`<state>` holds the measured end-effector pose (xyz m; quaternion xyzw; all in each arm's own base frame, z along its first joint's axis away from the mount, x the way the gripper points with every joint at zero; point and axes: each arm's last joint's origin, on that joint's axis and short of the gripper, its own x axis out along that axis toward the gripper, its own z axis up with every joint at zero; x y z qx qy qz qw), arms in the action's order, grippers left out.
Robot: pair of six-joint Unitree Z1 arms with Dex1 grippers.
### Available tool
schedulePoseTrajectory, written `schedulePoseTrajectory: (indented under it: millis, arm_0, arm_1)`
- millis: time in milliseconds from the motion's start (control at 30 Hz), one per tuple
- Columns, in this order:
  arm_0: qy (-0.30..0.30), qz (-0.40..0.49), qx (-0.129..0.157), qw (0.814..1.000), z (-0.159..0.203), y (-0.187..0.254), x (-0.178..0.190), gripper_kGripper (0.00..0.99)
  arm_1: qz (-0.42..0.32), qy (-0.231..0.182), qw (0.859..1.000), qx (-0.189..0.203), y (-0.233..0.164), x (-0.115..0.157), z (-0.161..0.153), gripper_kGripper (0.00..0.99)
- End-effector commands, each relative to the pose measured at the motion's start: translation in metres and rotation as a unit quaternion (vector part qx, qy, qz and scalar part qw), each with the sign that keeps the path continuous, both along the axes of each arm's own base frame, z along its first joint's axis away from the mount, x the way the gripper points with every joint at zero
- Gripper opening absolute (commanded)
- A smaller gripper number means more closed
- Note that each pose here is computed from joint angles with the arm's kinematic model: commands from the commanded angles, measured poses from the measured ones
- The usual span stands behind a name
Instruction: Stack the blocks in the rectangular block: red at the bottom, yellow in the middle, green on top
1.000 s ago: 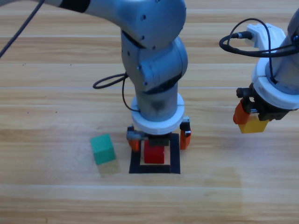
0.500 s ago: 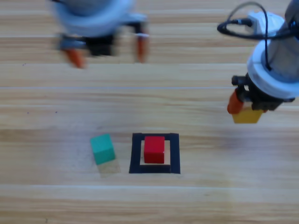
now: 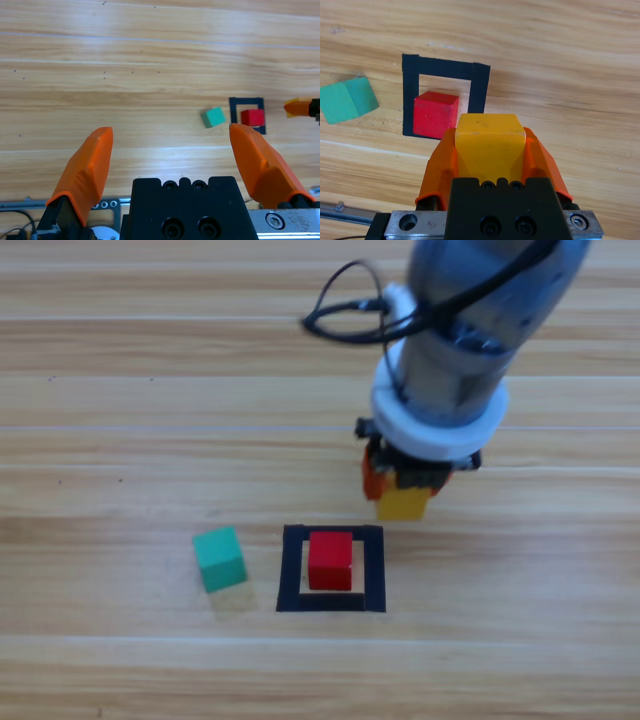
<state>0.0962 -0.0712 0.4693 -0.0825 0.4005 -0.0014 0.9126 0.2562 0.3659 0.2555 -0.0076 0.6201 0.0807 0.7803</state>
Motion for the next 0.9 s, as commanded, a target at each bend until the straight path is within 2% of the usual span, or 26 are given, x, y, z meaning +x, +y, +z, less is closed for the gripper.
schedulePoseTrajectory:
  millis: [33,467,900]
  arm_0:
    - [-0.01,-0.018,0.001,1.0,-0.021,0.019,-0.017,0.99]
    - [0.0,-0.052,-0.014,0.999,-0.033,0.019,-0.021,0.99]
    - [0.004,-0.057,-0.009,0.998,-0.04,0.018,-0.021,0.99]
  arm_1:
    - [0.018,0.024,0.999,-0.027,0.035,-0.016,-0.038,0.0]
    - [0.012,0.03,0.999,-0.02,0.064,-0.018,-0.053,0.0]
    - [-0.009,0.036,0.999,-0.023,0.07,-0.015,-0.067,0.0]
